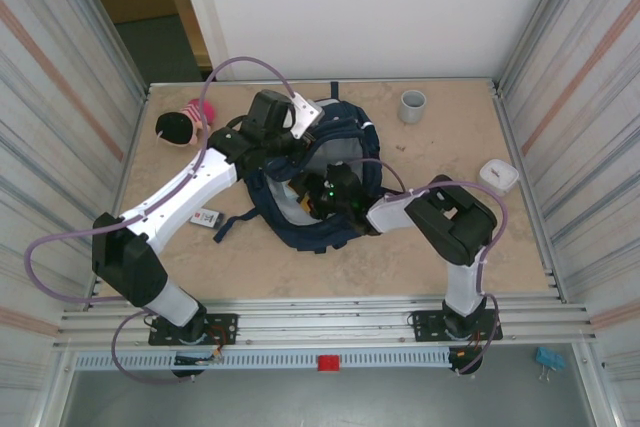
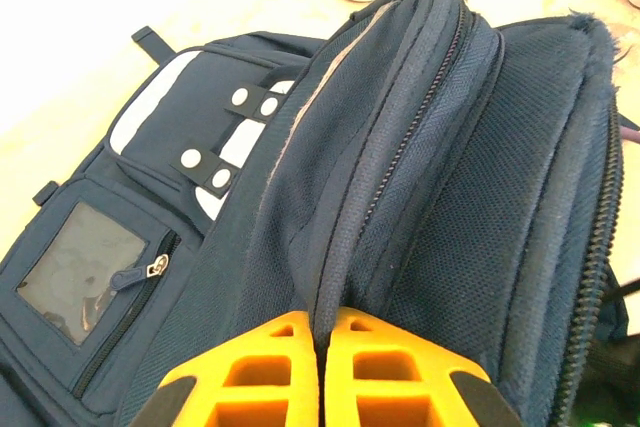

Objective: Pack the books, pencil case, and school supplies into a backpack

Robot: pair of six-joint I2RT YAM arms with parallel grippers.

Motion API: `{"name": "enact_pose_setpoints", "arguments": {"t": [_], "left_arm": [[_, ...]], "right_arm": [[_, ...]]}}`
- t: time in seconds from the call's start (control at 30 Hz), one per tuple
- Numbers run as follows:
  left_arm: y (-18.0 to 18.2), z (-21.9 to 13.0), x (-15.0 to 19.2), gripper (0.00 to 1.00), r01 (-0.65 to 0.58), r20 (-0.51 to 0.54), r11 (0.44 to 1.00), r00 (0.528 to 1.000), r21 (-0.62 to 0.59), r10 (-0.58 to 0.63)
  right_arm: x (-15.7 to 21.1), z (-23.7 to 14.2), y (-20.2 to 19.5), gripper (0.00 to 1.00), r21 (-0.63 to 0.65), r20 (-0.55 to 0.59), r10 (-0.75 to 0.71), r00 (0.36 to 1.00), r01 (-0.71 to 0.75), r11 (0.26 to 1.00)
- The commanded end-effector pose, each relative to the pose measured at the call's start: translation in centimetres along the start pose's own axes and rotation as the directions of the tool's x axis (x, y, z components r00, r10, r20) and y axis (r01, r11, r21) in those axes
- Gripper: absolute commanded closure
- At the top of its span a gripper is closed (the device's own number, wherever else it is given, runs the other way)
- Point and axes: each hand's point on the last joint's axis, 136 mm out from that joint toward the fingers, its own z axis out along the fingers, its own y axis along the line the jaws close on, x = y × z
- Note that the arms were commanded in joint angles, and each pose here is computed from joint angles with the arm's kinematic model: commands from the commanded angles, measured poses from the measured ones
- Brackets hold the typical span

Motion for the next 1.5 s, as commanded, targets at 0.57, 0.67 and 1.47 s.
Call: {"name": "enact_pose_setpoints", "arguments": {"t": [0.57, 0.67, 1.47], "left_arm": [[0.6, -0.5, -1.4, 1.0, 0.044, 0.105, 0.999, 0.994, -0.016, -0.042], [0.5, -0.4, -1.2, 1.0, 0.052, 0.103, 0.999, 0.993, -0.011, -0.051], [0.3, -0.6, -0.6, 1.0, 0.059, 0.107, 0.998, 0.993, -0.006, -0.058]], "right_arm": [[-1.0, -20.3, -0.8, 0.25, 0.467, -0.053, -0.421, 0.906, 0.395, 0.791], [-3.1, -24.4, -2.3, 0.25, 0.587, -0.063, -0.428, 0.902, 0.38, 0.715], [-11.8, -37.1, -17.6, 0.22, 0.864, 0.242, -0.055, 0.969, -0.189, 0.467]]}}
